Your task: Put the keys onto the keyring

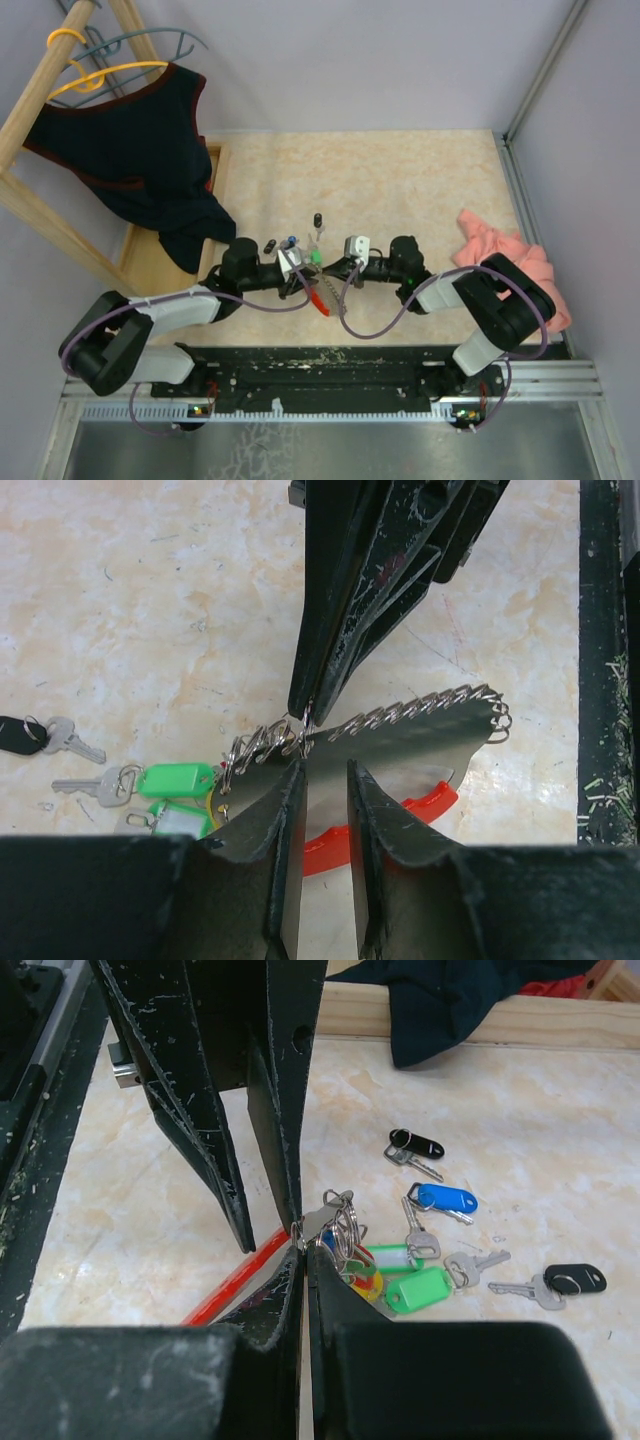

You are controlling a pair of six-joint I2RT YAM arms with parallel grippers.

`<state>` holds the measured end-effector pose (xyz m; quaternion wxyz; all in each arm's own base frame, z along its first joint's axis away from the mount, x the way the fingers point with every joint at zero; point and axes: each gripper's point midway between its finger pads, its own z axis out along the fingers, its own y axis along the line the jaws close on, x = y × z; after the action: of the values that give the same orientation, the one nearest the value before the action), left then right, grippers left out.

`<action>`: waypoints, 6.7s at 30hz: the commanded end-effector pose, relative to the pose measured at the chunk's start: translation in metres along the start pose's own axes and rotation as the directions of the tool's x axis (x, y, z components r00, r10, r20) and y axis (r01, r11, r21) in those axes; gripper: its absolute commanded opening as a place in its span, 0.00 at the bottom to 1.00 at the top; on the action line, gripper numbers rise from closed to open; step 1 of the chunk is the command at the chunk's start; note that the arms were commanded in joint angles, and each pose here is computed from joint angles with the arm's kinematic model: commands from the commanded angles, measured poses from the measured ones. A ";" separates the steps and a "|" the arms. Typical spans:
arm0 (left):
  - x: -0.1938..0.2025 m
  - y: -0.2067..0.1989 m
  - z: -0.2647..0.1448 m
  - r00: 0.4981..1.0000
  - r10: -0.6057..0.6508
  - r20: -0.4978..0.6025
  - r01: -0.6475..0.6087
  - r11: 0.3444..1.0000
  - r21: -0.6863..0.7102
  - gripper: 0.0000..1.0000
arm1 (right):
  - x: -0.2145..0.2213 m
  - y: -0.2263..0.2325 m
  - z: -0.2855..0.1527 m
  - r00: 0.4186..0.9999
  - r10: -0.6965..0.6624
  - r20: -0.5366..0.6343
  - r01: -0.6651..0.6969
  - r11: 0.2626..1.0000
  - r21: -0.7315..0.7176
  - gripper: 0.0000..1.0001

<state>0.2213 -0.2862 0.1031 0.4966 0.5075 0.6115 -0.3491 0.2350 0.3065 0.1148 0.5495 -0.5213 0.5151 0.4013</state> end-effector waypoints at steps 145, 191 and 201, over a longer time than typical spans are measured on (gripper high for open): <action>0.004 0.030 -0.058 0.943 -0.227 0.246 0.304 0.887 -0.347 0.00 | 0.025 -0.077 -0.005 0.915 0.262 -0.306 -0.127 0.908 0.399 0.46; -0.004 0.037 -0.086 0.938 -0.131 0.322 0.275 0.847 -0.455 0.00 | 0.122 -0.082 0.003 0.659 0.503 -0.559 -0.061 0.777 0.626 0.48; -0.005 0.033 -0.078 0.942 -0.136 0.308 0.261 0.873 -0.411 0.00 | 0.112 -0.121 -0.073 0.645 0.687 -0.333 -0.135 0.532 0.836 0.41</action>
<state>0.2332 -0.2017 0.1149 0.6214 0.2517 0.6779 -0.3017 0.3592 0.2340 0.0232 0.3884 -0.2561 0.8788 0.1057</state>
